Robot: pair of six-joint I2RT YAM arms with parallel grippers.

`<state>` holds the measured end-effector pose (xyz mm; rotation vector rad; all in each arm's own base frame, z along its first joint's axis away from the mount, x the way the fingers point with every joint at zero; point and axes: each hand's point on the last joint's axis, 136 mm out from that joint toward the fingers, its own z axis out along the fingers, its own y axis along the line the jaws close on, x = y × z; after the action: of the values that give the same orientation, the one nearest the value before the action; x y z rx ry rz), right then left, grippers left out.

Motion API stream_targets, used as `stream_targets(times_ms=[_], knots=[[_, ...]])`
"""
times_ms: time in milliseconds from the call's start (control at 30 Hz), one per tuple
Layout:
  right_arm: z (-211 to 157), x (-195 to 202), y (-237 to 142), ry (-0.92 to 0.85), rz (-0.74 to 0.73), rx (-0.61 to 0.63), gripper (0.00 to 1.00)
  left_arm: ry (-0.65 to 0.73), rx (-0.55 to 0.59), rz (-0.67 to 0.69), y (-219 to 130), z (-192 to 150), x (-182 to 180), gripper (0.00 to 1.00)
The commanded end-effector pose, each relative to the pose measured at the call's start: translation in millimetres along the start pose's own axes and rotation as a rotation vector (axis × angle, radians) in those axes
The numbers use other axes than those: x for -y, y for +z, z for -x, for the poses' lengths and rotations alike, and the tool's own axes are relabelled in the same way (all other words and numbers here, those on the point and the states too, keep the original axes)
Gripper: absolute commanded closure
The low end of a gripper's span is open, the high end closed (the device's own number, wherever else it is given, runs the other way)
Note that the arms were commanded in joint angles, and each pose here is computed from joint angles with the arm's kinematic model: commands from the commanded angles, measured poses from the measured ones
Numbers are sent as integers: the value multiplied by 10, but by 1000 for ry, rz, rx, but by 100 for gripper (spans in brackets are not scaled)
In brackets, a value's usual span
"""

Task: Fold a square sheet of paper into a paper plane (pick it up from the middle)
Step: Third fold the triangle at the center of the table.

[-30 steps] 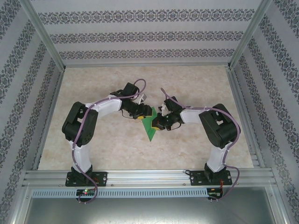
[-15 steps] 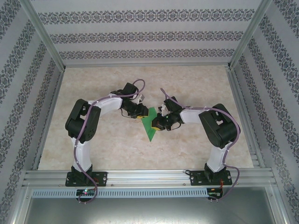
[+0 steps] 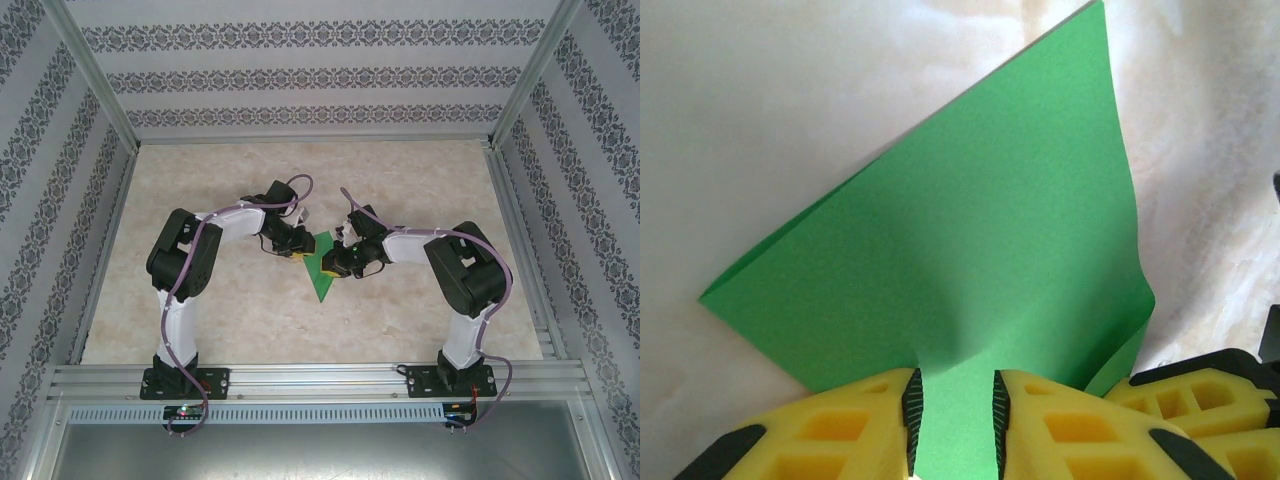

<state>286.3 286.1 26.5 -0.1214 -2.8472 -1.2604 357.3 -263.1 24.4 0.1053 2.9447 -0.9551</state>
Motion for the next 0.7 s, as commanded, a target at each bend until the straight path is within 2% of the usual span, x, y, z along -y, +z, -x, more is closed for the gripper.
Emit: stream_targets(times_ms=[0, 667], knots=[[2, -15, 42, -21, -21, -7, 90, -11, -43, 54, 101, -77, -187, 71], [-11, 115, 88, -26, -109, -20, 90, -10, -50, 46, 119, -132, -199, 70]])
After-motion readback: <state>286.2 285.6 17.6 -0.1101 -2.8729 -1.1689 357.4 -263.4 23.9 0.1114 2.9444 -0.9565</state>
